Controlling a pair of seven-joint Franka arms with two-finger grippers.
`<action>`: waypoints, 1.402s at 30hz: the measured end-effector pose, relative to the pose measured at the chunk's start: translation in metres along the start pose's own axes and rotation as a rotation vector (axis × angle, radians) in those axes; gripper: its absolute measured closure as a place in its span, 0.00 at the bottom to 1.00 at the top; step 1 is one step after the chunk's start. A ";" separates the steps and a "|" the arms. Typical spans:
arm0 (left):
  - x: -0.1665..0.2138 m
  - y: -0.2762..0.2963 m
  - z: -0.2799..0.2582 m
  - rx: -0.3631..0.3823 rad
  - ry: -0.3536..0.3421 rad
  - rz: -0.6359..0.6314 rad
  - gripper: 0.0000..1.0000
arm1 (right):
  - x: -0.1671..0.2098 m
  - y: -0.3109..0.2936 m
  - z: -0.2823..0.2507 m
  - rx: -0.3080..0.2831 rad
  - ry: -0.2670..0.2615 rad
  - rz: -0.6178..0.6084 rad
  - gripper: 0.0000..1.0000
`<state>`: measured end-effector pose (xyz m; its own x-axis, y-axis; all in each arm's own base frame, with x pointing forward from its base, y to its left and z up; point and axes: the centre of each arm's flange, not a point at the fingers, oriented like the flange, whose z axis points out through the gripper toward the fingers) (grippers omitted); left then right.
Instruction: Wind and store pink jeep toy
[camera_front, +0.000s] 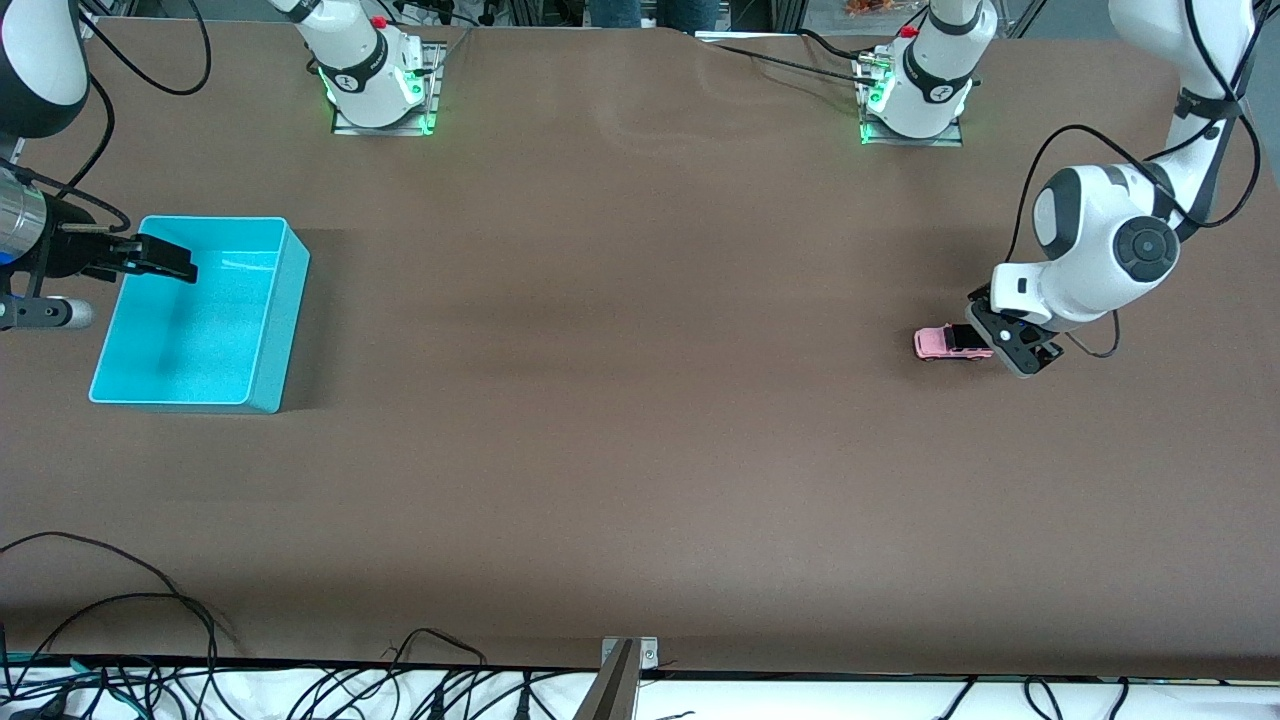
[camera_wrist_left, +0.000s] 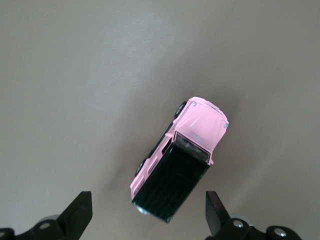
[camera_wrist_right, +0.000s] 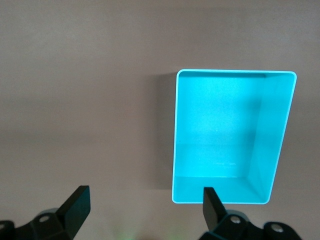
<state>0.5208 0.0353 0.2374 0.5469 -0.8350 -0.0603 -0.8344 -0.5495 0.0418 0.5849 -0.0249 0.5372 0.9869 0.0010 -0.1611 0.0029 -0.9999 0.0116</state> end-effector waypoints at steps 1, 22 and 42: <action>0.001 0.001 0.003 -0.002 -0.001 0.026 0.00 | 0.000 0.000 0.000 0.000 0.000 0.000 0.00; 0.007 0.013 0.039 -0.014 -0.007 0.161 0.00 | 0.001 0.000 0.001 0.000 0.002 0.000 0.00; 0.013 0.013 0.047 -0.004 -0.003 0.259 0.28 | 0.002 0.000 0.002 0.000 0.002 0.000 0.00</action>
<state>0.5136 0.0184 0.1904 0.3151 -0.9478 -0.0497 -0.9463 -0.3177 0.0599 0.5865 -0.0249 0.5352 0.9873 0.0011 -0.1590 0.0030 -0.9999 0.0117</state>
